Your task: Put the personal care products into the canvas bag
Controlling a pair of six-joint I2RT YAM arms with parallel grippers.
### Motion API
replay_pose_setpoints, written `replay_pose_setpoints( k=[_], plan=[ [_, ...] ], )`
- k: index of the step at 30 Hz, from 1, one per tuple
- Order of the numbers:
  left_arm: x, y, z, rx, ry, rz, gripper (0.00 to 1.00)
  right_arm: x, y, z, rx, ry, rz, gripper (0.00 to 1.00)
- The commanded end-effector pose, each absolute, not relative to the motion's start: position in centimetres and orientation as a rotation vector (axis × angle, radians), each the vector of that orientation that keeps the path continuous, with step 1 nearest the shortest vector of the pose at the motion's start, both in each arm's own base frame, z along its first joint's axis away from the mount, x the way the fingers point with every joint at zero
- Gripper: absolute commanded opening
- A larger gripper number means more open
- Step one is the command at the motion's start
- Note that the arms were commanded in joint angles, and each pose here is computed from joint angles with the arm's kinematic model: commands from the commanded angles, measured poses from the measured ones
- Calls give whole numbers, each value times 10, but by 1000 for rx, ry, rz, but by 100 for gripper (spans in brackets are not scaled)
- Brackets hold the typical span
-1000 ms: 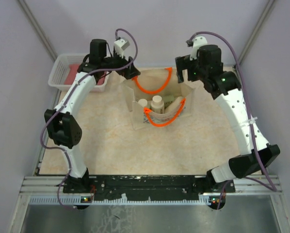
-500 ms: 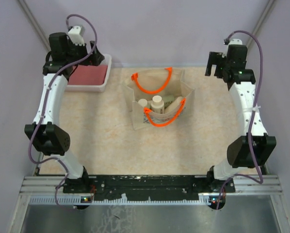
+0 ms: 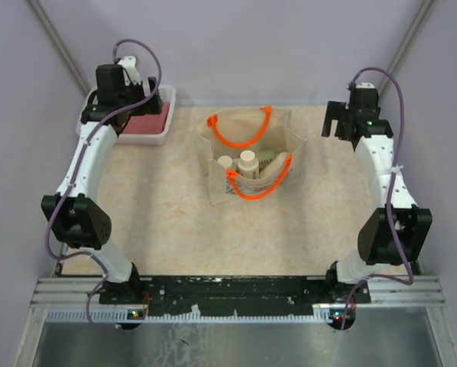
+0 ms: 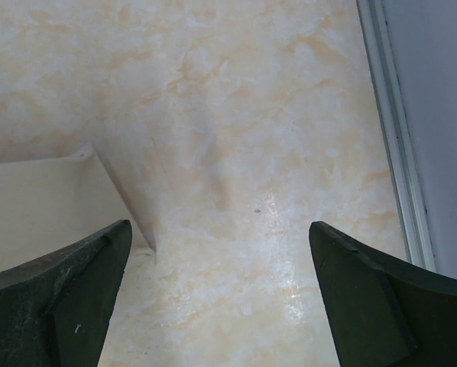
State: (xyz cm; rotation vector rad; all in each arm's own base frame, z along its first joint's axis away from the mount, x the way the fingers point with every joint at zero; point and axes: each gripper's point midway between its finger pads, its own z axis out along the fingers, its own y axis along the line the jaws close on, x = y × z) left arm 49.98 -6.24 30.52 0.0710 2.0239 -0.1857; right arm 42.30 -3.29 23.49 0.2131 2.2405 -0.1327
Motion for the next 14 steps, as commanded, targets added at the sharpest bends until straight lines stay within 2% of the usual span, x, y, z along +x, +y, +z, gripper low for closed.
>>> replay_pose_setpoints(
  k=[1,14],
  plan=[
    [489,-48,332,-47,1949,-66,100,421,-46,270,232,2134,-212,99],
    [487,-45,337,-49,1916,-28,100,420,-48,271,224,2138,-229,99]
  ],
)
